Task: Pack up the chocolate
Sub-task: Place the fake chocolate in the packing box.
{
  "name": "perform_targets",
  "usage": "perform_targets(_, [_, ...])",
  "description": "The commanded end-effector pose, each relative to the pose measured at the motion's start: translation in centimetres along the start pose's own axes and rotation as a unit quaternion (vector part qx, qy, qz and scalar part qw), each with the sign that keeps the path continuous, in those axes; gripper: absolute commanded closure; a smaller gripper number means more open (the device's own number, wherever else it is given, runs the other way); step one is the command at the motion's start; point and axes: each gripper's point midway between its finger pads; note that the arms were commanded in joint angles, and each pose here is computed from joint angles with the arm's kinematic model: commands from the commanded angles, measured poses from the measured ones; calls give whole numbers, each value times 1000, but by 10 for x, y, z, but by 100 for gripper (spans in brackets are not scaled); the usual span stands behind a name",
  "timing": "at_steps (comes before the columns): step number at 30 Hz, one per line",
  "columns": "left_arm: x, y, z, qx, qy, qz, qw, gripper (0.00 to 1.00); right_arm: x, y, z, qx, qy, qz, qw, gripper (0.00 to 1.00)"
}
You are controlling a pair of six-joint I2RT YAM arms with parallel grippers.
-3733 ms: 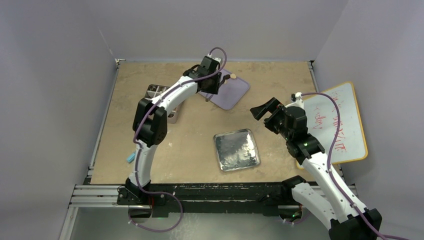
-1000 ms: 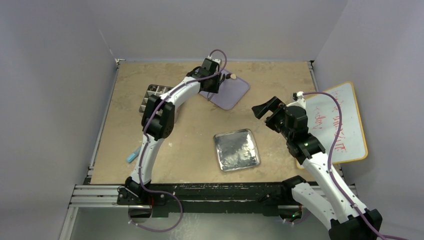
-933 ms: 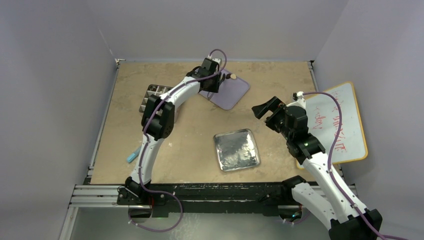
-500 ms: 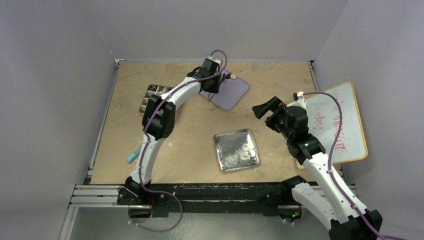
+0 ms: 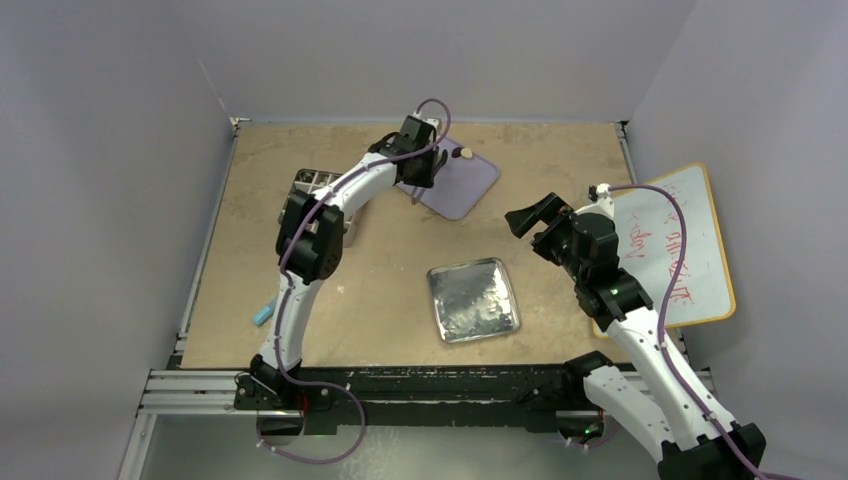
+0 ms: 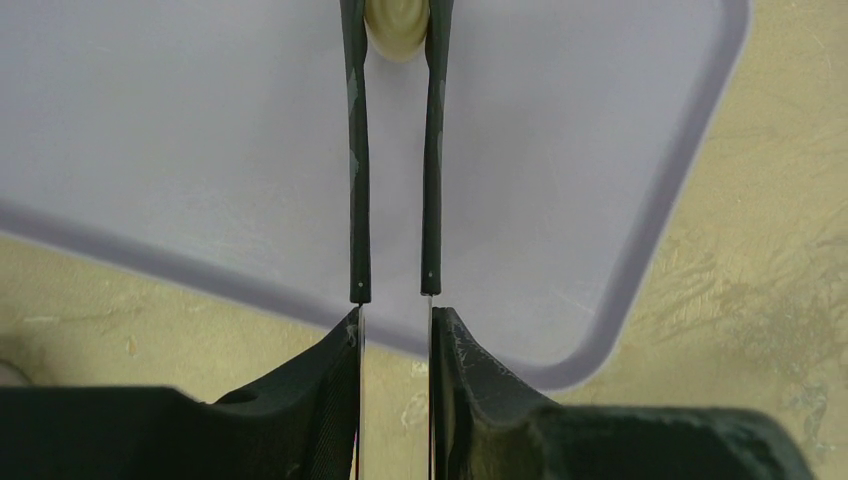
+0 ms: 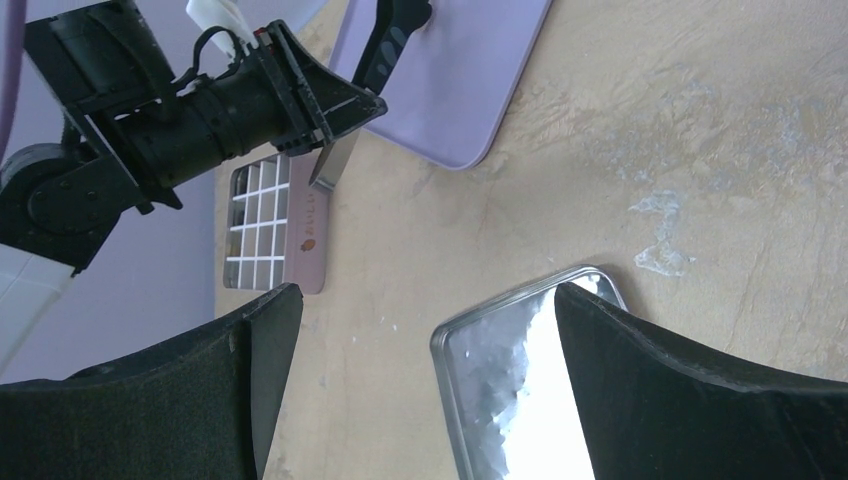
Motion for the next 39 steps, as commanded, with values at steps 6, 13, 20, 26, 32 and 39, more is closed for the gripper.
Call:
perform_targets(6, [-13, 56, 24, -27, 20, -20, 999, 75, 12, 3, 17, -29, 4, 17, 999, 2])
perform_targets(13, [-8, 83, 19, -22, 23, -12, 999, 75, 13, -1, 14, -22, 4, 21, 1000, 3])
perform_targets(20, [10, 126, 15, -26, 35, 21, 999, 75, 15, -6, 11, -14, 4, 26, 1000, 3])
perform_targets(26, [45, 170, 1, -31, 70, 55, 996, 75, 18, -11, 7, -6, 5, 35, 999, 3])
perform_targets(32, [99, 215, -20, -34, 117, 110, 986, 76, 21, -14, 4, -2, -2, 44, 999, 3])
perform_targets(39, [125, 247, -27, -55, 125, 110, 984, 75, 24, -12, 7, -2, 7, 47, 999, 3])
Point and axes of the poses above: each gripper's point midway between its finger pads, its own y axis back along the fingers, its own x axis along the line the jaws close on, z = x × y, and after that the axes turned 10 degrees about y, right-handed
